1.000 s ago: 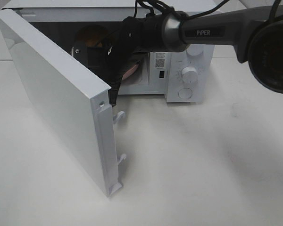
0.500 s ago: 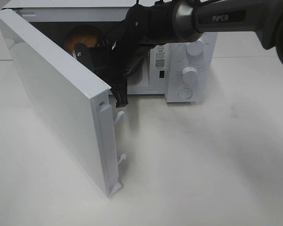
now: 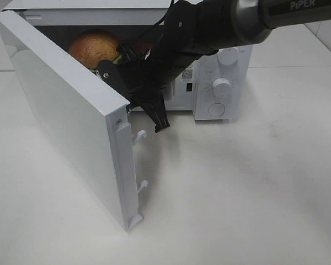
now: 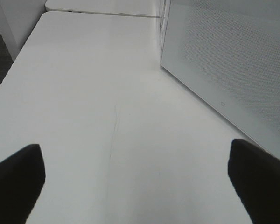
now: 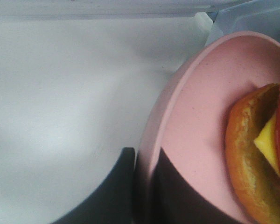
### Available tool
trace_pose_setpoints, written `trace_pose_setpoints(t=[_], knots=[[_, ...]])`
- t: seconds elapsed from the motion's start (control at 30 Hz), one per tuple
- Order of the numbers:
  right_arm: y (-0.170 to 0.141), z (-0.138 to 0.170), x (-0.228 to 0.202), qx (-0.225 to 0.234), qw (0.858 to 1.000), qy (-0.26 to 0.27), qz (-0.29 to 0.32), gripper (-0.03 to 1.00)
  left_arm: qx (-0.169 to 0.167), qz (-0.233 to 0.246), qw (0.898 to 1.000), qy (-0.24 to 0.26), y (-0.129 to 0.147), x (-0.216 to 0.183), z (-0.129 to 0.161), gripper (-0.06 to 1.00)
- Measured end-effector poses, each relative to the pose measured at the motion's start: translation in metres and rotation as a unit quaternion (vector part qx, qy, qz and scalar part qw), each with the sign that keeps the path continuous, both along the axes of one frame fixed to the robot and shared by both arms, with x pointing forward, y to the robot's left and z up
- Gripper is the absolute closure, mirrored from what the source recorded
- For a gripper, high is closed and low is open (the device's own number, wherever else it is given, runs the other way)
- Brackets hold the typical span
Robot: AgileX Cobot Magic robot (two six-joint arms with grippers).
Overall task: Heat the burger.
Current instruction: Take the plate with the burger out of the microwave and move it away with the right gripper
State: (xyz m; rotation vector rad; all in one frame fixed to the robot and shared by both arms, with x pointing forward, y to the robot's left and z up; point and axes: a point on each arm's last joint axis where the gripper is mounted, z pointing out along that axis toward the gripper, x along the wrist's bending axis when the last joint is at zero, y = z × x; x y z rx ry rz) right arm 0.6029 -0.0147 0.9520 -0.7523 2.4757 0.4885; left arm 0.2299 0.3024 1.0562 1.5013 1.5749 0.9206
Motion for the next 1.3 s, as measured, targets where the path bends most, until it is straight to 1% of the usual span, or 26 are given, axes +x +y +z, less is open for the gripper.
trace_pose_setpoints(t=[0.23, 0.5, 0.6, 0.67, 1.13, 1.3], knots=[[-0.014, 0.008, -0.018, -0.003, 1.0, 0.0, -0.001, 0.91, 0.0, 0.0, 1.0, 0.0, 0.0, 0.0, 0.0, -0.05], [-0.029, 0.005, -0.038, -0.015, 1.0, 0.008, -0.001, 0.91, 0.0, 0.0, 1.0, 0.0, 0.0, 0.0, 0.0, -0.05], [-0.03, 0.006, -0.039, -0.013, 1.0, 0.007, -0.002, 0.91, 0.0, 0.0, 1.0, 0.0, 0.0, 0.0, 0.0, -0.05], [-0.037, 0.005, -0.048, -0.017, 1.0, 0.001, 0.004, 0.91, 0.0, 0.0, 1.0, 0.0, 0.0, 0.0, 0.0, -0.05], [-0.053, 0.004, -0.07, -0.024, 1.0, 0.0, 0.006, 0.91, 0.0, 0.0, 1.0, 0.0, 0.0, 0.0, 0.0, -0.05], [-0.058, 0.009, -0.075, -0.021, 1.0, -0.004, 0.004, 0.91, 0.0, 0.0, 1.0, 0.0, 0.0, 0.0, 0.0, -0.05]])
